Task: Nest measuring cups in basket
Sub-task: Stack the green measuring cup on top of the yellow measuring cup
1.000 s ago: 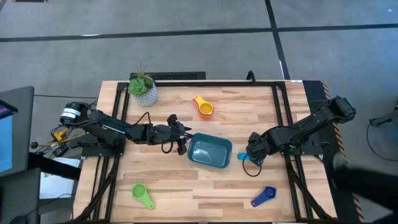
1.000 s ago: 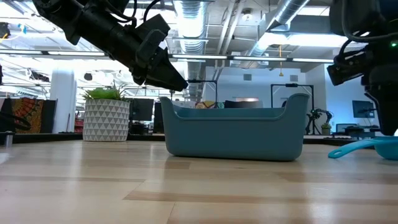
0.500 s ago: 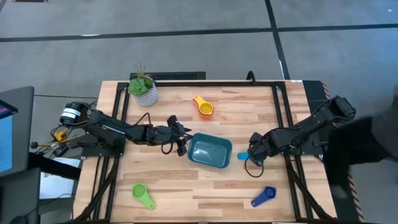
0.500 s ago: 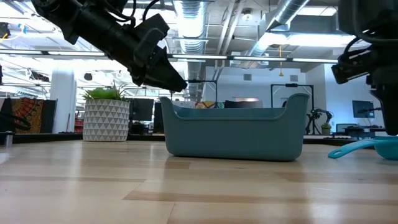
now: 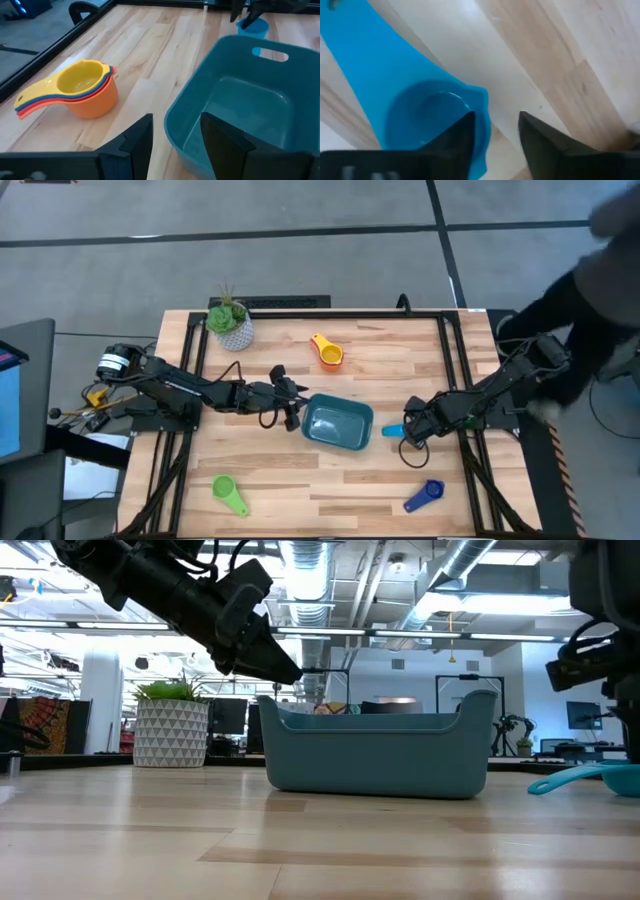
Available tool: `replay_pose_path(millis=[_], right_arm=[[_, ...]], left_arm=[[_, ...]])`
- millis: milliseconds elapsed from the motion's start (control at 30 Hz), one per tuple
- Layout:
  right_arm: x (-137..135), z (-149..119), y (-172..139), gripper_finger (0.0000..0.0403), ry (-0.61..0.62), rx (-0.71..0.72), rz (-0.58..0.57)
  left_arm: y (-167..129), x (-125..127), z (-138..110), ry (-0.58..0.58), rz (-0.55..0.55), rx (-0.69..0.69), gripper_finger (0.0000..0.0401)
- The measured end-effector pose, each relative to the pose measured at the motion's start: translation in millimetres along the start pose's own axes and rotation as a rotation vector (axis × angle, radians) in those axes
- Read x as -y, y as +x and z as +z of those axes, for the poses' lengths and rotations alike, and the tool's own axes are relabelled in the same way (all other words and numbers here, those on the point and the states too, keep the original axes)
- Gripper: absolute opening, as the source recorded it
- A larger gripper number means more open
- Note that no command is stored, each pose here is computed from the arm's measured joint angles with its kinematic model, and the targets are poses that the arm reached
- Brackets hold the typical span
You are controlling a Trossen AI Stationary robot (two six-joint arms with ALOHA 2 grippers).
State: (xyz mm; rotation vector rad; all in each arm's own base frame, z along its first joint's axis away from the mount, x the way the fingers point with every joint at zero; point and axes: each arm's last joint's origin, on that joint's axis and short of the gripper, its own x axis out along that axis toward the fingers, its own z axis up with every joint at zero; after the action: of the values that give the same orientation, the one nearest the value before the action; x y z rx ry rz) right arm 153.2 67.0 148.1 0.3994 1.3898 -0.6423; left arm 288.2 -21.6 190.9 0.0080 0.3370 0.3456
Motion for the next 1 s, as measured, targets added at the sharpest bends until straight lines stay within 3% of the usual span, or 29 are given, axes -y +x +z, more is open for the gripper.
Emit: replay_pose_path(millis=[233,467,700,800,900,1000], right_arm=[[-0.8,2.0,-0.8,0.002,0.025,0.003,0.023],[12.0,0.2,-16.9,0.0032,0.247,0.02,-0.031],[34.1,12.0,-54.2,0.0012,0.495,0.363,0.085],[46.8,22.9,-59.9,0.0021,0.601,0.515,0.073],[54.3,42.6,-60.0,0.0029,0.739,0.645,0.049],[50.1,73.9,-58.5,0.0027,0.76,0.751,0.086]], left_arm=[[0.1,-0.5,0.0,0.008,0.009,0.001,0.0156],[0.1,-0.8,-2.3,0.023,0.012,-0.022,0.0156],[0.1,-0.9,-2.8,0.045,0.012,-0.026,0.0156],[0.3,-2.0,-2.7,0.061,0.031,-0.026,0.0156],[0.7,-4.6,-2.9,0.083,0.086,-0.026,0.0156],[2.3,-9.1,-2.5,0.079,0.119,-0.027,0.0156]])
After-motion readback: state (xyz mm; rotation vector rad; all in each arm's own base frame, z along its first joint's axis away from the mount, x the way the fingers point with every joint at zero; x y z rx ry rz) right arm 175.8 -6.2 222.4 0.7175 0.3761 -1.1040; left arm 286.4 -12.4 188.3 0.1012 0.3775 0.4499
